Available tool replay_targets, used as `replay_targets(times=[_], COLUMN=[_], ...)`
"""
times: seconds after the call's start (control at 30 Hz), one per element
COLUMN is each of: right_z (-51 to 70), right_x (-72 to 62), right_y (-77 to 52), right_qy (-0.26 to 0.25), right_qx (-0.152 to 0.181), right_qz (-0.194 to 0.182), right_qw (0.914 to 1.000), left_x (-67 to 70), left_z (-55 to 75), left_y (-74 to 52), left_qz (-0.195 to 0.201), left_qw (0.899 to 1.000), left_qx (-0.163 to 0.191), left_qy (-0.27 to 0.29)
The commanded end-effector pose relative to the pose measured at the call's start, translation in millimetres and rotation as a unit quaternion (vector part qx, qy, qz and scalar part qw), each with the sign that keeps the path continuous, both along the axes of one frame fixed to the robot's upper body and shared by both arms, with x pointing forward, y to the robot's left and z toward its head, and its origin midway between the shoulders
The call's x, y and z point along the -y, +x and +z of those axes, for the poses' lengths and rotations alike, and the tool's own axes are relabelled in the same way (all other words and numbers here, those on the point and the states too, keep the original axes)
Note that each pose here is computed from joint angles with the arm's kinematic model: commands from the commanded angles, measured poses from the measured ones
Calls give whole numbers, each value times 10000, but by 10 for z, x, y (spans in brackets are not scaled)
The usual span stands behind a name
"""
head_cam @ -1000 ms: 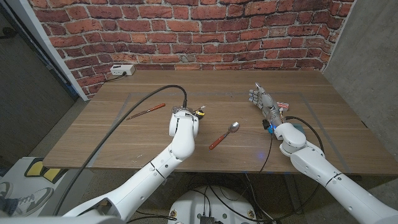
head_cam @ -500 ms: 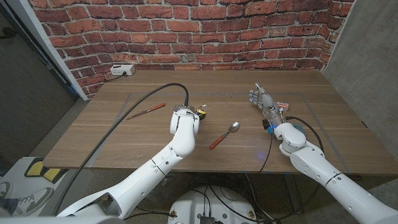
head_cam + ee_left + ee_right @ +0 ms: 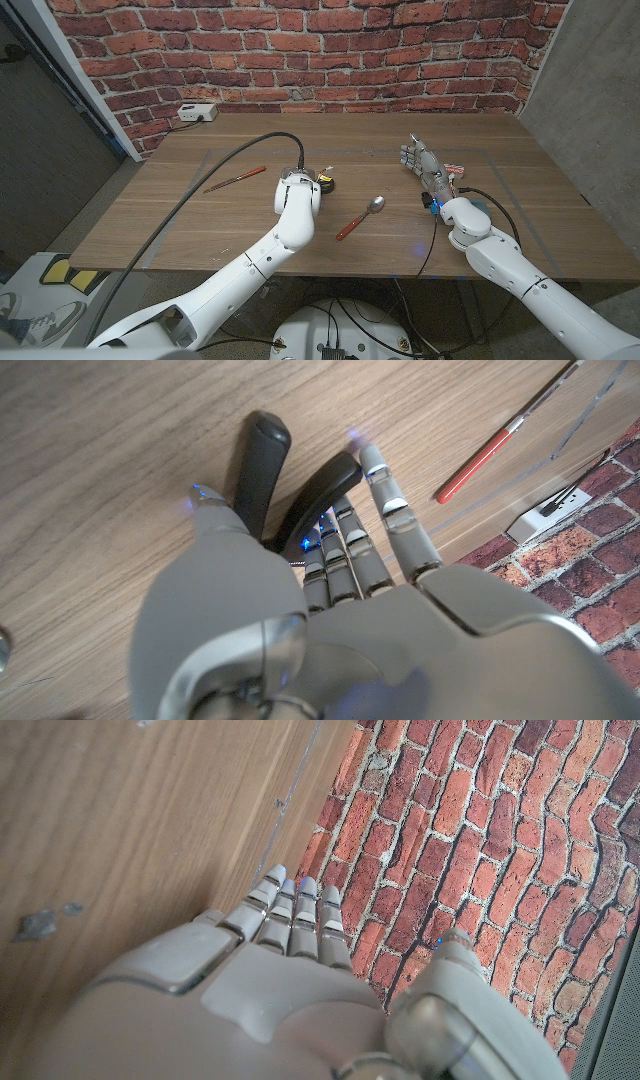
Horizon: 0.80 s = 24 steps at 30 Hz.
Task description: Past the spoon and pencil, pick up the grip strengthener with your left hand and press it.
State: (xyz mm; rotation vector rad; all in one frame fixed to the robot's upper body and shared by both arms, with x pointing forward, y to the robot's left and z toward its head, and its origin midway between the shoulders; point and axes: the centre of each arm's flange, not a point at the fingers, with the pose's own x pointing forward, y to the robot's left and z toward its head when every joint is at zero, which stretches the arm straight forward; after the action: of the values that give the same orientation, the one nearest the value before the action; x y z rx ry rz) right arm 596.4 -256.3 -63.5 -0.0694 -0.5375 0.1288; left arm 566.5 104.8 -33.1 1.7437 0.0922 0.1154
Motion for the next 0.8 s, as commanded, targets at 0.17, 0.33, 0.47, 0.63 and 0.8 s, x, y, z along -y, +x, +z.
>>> replay_targets(times=[0.17,0.33,0.47,0.63,0.8], right_z=[-18,-24,-33,-34,-28], right_x=[-22,-19,-14,-6,-3], right_y=[-19,-32,-40,-50,-60], right_qy=[-15,6,37,61,76], right_qx=[-37,-42,-49,-27,11], right_qz=[8,5,15,38,62], right_qw=[10000,10000,10000,10000,10000], left_x=[-10,-6,-19,-51,-69], left_z=[-126,-127,-99,-50,-4], left_y=[59,64,45,5,-35], left_qz=[-100,-151,-206,-297,-391], left_qw=[9996,9994,9990,9978,9967], left_qx=[-187,-125,-12,176,324], left_qy=[-170,-283,-396,-570,-636])
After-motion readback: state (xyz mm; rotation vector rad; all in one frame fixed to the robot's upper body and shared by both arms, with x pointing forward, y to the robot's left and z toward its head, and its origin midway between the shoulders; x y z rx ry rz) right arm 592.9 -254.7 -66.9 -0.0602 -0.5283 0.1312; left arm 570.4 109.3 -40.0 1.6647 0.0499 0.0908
